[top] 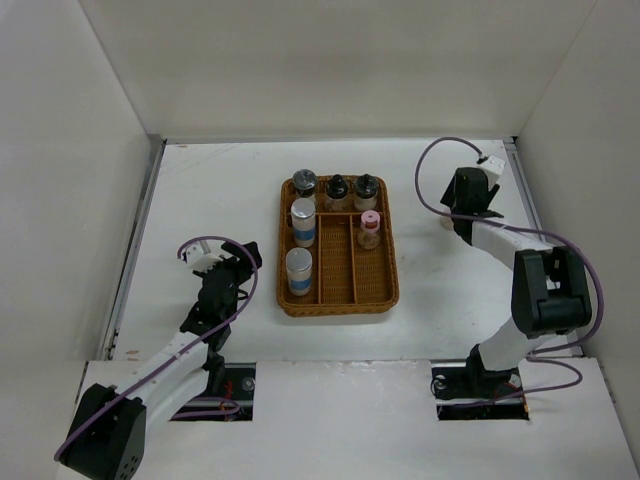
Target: Organize the condiment bottles
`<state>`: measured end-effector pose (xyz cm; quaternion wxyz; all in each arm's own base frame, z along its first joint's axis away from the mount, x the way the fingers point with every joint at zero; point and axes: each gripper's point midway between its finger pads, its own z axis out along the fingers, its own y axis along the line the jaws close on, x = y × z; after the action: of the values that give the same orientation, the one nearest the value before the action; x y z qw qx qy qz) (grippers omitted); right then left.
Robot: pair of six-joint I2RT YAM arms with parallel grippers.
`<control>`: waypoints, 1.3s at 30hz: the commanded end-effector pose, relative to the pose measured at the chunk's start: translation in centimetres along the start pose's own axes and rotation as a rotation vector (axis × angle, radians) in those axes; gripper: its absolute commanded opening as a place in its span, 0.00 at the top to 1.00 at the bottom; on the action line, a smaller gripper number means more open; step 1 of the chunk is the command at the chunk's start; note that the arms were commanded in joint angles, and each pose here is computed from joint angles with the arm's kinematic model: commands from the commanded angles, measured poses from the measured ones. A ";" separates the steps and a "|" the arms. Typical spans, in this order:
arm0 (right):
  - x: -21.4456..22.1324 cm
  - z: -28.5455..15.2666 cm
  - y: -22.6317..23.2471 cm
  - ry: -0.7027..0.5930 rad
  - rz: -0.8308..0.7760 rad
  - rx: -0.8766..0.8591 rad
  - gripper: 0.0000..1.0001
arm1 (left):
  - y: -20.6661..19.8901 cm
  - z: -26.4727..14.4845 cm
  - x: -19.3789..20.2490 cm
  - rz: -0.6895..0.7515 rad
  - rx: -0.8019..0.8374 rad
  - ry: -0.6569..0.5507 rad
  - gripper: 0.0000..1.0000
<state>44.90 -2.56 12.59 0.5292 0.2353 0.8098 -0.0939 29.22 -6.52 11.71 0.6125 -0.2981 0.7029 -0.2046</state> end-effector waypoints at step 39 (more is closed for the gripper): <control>9.5 -25.9 14.8 0.079 -0.228 -0.713 0.52 | -1.6 1.0 -0.6 0.012 0.030 -0.008 0.23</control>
<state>27.58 21.86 15.87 0.5218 -0.0630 0.8431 0.1136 29.38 -6.84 10.47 0.6004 -0.2881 0.7203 -0.1942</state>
